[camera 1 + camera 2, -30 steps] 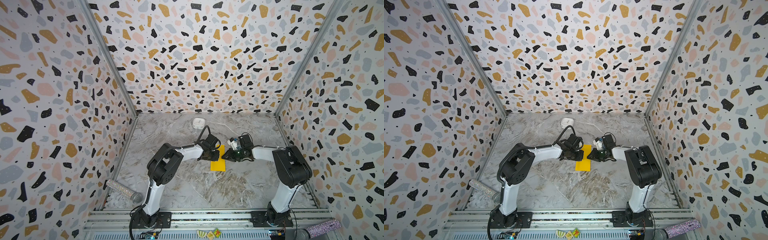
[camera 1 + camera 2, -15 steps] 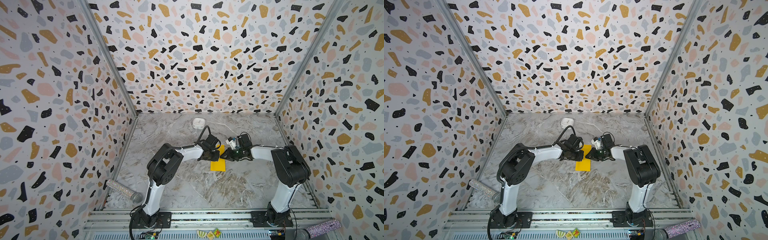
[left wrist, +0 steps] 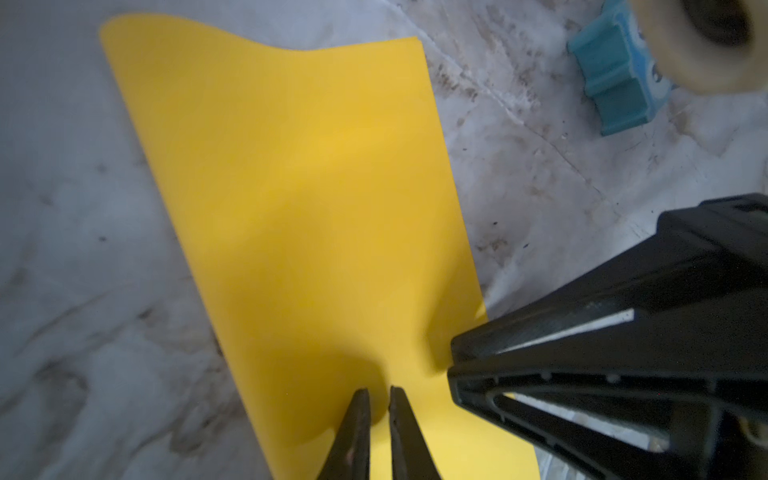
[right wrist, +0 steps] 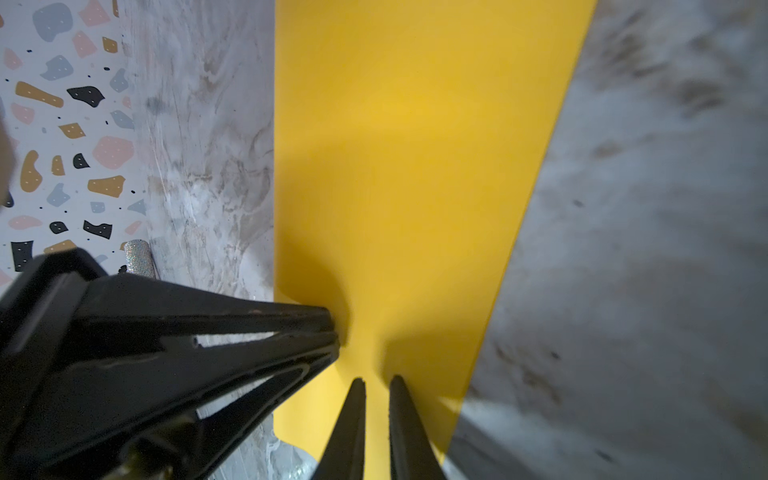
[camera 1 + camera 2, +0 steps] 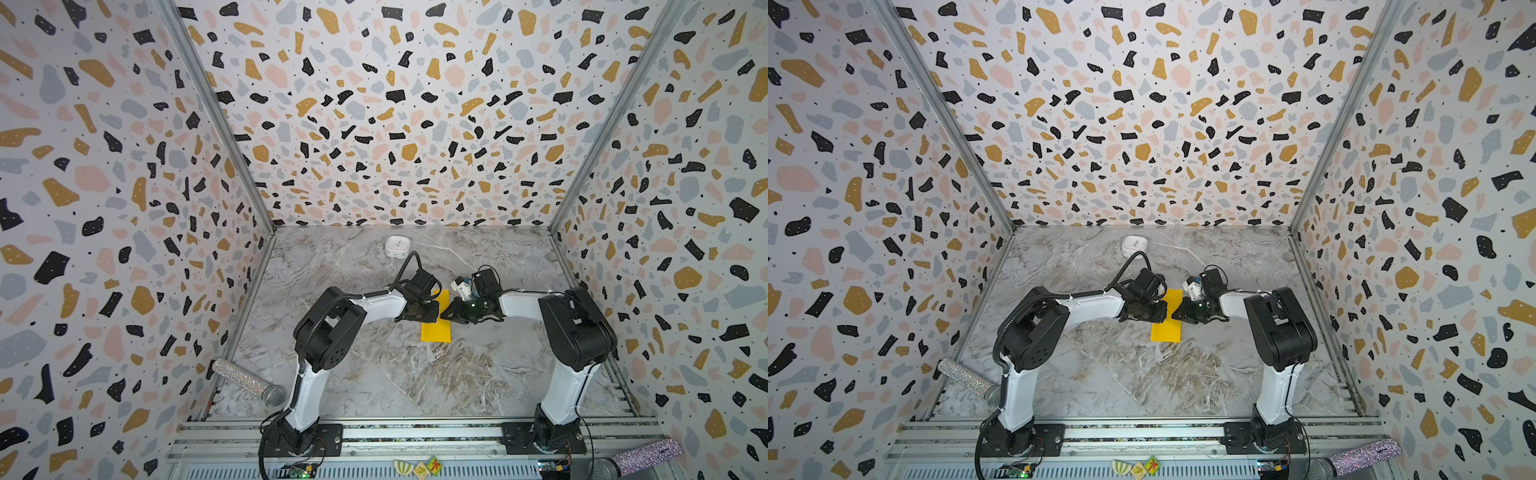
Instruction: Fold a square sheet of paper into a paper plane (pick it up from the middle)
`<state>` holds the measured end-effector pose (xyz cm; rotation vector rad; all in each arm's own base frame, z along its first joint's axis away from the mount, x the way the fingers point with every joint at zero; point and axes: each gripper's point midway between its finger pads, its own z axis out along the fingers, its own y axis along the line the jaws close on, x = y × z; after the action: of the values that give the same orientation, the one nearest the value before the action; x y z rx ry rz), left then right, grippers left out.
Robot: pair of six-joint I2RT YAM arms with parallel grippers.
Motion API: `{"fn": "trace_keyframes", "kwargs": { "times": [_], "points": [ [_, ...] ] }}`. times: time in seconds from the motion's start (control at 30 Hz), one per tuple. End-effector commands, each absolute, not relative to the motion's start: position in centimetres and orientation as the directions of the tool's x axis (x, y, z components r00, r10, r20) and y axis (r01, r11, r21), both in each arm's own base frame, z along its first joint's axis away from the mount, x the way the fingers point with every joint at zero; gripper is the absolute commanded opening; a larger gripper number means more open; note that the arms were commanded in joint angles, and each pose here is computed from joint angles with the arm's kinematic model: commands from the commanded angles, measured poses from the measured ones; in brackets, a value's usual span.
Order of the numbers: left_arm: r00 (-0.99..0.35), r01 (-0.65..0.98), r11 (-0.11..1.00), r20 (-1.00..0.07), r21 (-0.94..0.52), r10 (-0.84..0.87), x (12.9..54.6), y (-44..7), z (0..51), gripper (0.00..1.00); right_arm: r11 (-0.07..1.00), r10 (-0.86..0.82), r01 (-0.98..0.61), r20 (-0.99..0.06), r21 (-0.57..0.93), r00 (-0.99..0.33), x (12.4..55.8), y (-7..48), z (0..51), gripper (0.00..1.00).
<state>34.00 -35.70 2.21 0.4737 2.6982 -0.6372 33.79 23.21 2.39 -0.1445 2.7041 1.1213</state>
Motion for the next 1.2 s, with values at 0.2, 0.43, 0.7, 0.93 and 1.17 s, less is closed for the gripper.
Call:
{"fn": "trace_keyframes", "kwargs": {
  "times": [0.2,0.43,0.7,0.93,1.17],
  "points": [
    [-0.885,0.405,0.840,-0.386,-0.360,0.261,34.3,-35.5,5.4,0.20,0.831,-0.033,-0.112,-0.152,0.544,-0.988,31.7,20.5,-1.6,0.15],
    [-0.905,0.374,0.873,-0.330,-0.312,0.270,34.2,-33.9,2.8,0.16,0.851,-0.047,-0.113,-0.141,0.512,-0.989,31.5,20.2,-2.4,0.15],
    [-0.926,0.315,0.934,-0.268,-0.166,0.265,33.3,-29.4,0.5,0.16,0.872,-0.048,-0.109,-0.139,0.478,-0.989,31.6,19.6,-2.7,0.15],
    [-0.904,0.322,0.935,-0.342,-0.151,0.256,35.0,-28.6,3.7,0.15,0.878,-0.050,-0.111,-0.141,0.466,-0.989,31.5,19.4,-2.8,0.15],
    [-0.894,0.366,0.833,-0.406,-0.416,0.190,34.1,-33.6,7.6,0.14,0.873,-0.053,-0.113,-0.139,0.474,-0.989,31.4,19.7,-2.7,0.15]
  ]
}}
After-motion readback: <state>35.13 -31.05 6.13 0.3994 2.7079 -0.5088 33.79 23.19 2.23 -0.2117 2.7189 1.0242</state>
